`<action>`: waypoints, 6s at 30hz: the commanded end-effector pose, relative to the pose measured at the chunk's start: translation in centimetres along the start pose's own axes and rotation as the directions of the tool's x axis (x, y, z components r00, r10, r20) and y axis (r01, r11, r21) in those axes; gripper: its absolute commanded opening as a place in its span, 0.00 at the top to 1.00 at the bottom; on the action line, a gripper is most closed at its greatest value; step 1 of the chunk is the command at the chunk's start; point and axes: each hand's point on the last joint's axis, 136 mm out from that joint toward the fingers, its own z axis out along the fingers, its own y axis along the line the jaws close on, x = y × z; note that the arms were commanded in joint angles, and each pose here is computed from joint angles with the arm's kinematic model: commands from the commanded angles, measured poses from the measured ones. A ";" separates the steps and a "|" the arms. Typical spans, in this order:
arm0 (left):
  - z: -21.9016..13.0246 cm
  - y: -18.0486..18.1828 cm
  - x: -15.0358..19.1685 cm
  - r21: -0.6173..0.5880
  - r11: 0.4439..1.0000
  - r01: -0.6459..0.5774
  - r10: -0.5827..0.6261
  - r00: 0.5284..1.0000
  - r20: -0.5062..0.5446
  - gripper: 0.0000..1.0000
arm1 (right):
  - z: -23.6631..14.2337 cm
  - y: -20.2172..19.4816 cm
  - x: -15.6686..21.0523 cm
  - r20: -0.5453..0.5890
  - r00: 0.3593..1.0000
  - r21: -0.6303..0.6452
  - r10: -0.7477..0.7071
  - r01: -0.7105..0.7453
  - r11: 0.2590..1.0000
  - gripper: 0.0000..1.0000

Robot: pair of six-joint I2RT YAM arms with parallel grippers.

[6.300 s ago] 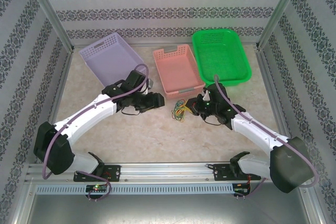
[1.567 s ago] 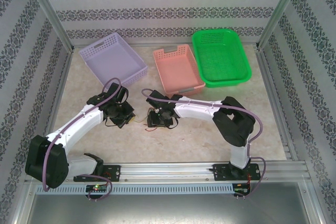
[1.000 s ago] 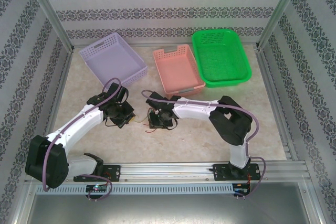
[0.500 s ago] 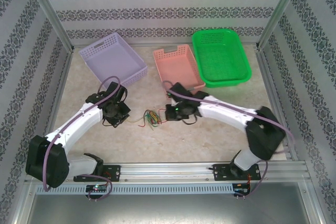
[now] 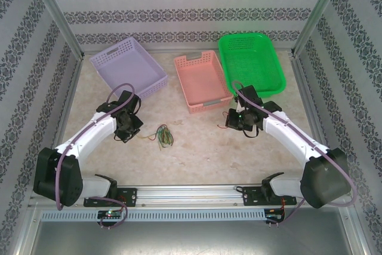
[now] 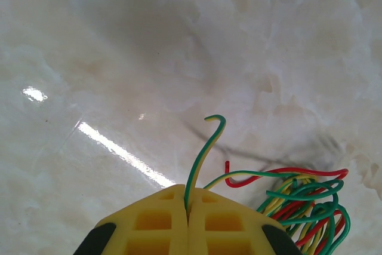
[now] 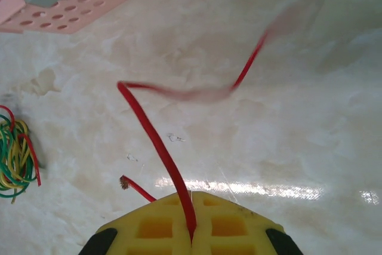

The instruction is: Untangle the cables

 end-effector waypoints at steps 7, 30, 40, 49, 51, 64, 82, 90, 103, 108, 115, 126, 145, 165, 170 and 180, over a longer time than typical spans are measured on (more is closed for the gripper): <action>-0.2 -5.2 1.5 0.194 0.980 -0.035 0.060 0.990 -0.125 0.83 | -0.7 3.3 1.3 -0.008 0.994 -0.061 -0.108 0.107 0.992 1.00; -11.3 -20.0 6.3 0.478 0.729 0.490 -0.153 0.797 -0.584 0.25 | -6.2 18.3 0.3 0.337 0.797 -0.515 -0.501 0.602 0.610 1.00; -8.8 -19.0 7.2 0.426 0.839 0.337 -0.052 0.831 -0.554 0.38 | -8.0 20.6 1.9 0.399 0.742 -0.644 -0.539 0.645 0.412 1.00; -8.9 -20.2 6.3 0.529 0.807 0.264 0.049 0.862 -0.505 0.47 | -8.2 20.6 2.4 0.334 0.766 -0.709 -0.549 0.588 0.390 1.00; -8.7 -20.0 6.5 0.517 0.816 0.259 0.053 0.857 -0.513 0.55 | -8.1 20.4 2.4 0.335 0.768 -0.703 -0.546 0.589 0.399 1.00; -8.3 -19.0 6.1 0.486 0.839 0.244 0.037 0.865 -0.500 1.00 | -7.8 19.6 2.5 0.323 0.774 -0.685 -0.544 0.588 0.430 1.00; -13.9 -25.8 -4.9 0.657 0.740 0.143 0.038 0.967 -0.253 1.00 | -2.6 18.8 9.4 0.108 0.699 -0.598 -0.707 0.614 0.516 1.00; -9.9 -19.9 0.2 0.502 0.861 0.081 0.138 0.913 -0.385 0.66 | -7.0 19.5 3.5 0.247 0.794 -0.697 -0.555 0.544 0.468 1.00; -8.0 -20.6 5.8 0.599 0.800 -0.047 0.406 0.777 -0.481 0.31 | -8.4 20.8 0.3 0.197 0.823 -0.795 -0.533 0.453 0.404 1.00; -7.7 -21.1 6.3 0.604 0.796 -0.034 0.410 0.764 -0.498 0.42 | -8.3 20.9 -0.1 0.211 0.824 -0.789 -0.526 0.462 0.406 1.00; -7.3 -20.9 6.5 0.593 0.805 -0.011 0.390 0.763 -0.515 0.66 | -8.1 20.4 -0.6 0.214 0.829 -0.785 -0.517 0.461 0.414 1.00; -7.9 -21.6 5.8 0.600 0.800 0.018 0.359 0.787 -0.502 1.00 | -7.6 19.9 -0.4 0.197 0.831 -0.783 -0.521 0.453 0.427 1.00; -10.1 -21.0 6.6 0.666 0.746 -0.002 0.458 0.727 -0.512 0.54 | -7.7 19.6 -0.3 0.152 0.841 -0.822 -0.519 0.399 0.406 1.00; -9.7 -19.4 8.0 0.647 0.762 0.026 0.461 0.680 -0.570 0.74 | -8.3 19.5 -2.3 0.192 0.838 -0.841 -0.510 0.408 0.355 1.00; -9.7 -20.0 7.5 0.645 0.763 0.033 0.442 0.702 -0.558 0.92 | -8.1 19.4 -2.0 0.176 0.841 -0.845 -0.512 0.396 0.360 1.00; -11.6 -21.5 0.1 0.658 0.750 0.066 0.281 0.869 -0.407 1.00 | -5.5 17.6 2.5 0.052 0.811 -0.808 -0.582 0.376 0.453 1.00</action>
